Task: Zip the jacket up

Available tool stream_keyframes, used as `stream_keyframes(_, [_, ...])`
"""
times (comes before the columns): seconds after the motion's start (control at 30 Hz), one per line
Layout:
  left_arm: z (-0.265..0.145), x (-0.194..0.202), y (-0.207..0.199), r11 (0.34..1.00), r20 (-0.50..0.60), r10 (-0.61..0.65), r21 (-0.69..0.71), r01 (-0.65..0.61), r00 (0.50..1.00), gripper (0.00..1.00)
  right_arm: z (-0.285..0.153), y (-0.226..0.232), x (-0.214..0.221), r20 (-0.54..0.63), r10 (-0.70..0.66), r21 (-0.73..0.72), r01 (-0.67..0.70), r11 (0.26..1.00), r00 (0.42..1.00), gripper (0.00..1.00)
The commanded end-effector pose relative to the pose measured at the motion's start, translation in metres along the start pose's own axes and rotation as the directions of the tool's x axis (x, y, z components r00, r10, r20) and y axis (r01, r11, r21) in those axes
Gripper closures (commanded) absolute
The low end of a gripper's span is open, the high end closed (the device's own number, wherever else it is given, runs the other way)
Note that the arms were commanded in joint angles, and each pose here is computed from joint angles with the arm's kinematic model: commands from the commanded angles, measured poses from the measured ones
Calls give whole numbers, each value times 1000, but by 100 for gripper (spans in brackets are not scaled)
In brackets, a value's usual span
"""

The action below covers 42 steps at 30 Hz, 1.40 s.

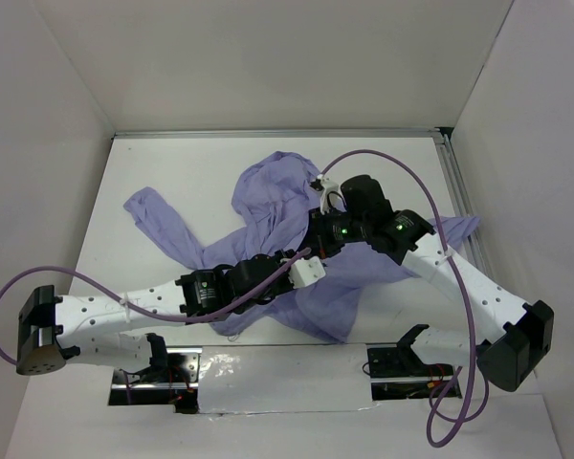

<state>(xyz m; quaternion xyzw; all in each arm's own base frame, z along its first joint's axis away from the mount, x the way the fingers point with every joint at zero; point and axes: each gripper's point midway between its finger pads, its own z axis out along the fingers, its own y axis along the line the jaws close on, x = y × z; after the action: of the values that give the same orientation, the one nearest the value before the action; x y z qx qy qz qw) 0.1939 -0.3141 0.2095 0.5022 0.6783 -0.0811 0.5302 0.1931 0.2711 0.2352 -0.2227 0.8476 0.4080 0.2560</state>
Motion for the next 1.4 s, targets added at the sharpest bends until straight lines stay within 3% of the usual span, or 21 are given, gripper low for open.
stream_keyframes(0.0, [0, -31, 10, 999, 90, -15, -27, 17, 996, 64, -6, 13, -13, 31, -21, -31, 22, 999, 999, 100])
stream_keyframes(0.17, [3, -35, 12, 999, 101, -4, -46, 9, 995, 63, -5, 12, -10, 20, -19, -34, 20, 999, 1000, 100])
stream_keyframes(0.4, [3, -36, 19, 996, 96, 4, -86, 5, 995, 49, -5, 12, -8, 16, -14, -37, 15, 999, 1000, 100])
stream_keyframes(0.47, [4, -34, 18, 997, 87, 4, -83, 3, 996, 54, -4, 12, -7, 12, -14, -38, 15, 999, 1000, 100])
stream_keyframes(0.6, [5, -28, 18, 996, 64, 8, -88, -2, 998, 78, -4, 11, -9, 17, -11, -30, 12, 999, 1000, 100])
stream_keyframes(0.67, [5, -29, 17, 997, 65, 4, -83, 2, 998, 82, -5, 10, -9, 17, -8, -25, 8, 1000, 1000, 100])
stream_keyframes(0.73, [5, -27, 17, 997, 58, 8, -81, -3, 998, 98, -5, 8, -11, 29, -3, -18, 4, 1000, 1000, 100])
stream_keyframes(0.77, [3, -29, 19, 997, 64, 6, -83, -1, 998, 100, -5, 5, -13, 33, 5, -10, -4, 1000, 999, 100])
stream_keyframes(1.0, [-11, -45, 14, 1000, 155, 16, -17, -14, 988, 100, 3, -41, -26, 113, 7, 120, -21, 993, 994, 100])
stream_keyframes(1.17, [-41, -80, 11, 997, 352, 20, 62, -45, 936, 100, 13, -45, -36, 156, -100, 43, 94, 995, 983, 100])
stream_keyframes(1.3, [-62, -96, 9, 991, 451, 38, 99, -93, 892, 100, 24, -38, -41, 176, -196, -30, 204, 978, 965, 100])
stream_keyframes(1.37, [-67, -99, 8, 988, 469, 45, 108, -108, 882, 100, 27, -33, -51, 243, -244, -45, 262, 964, 939, 100])
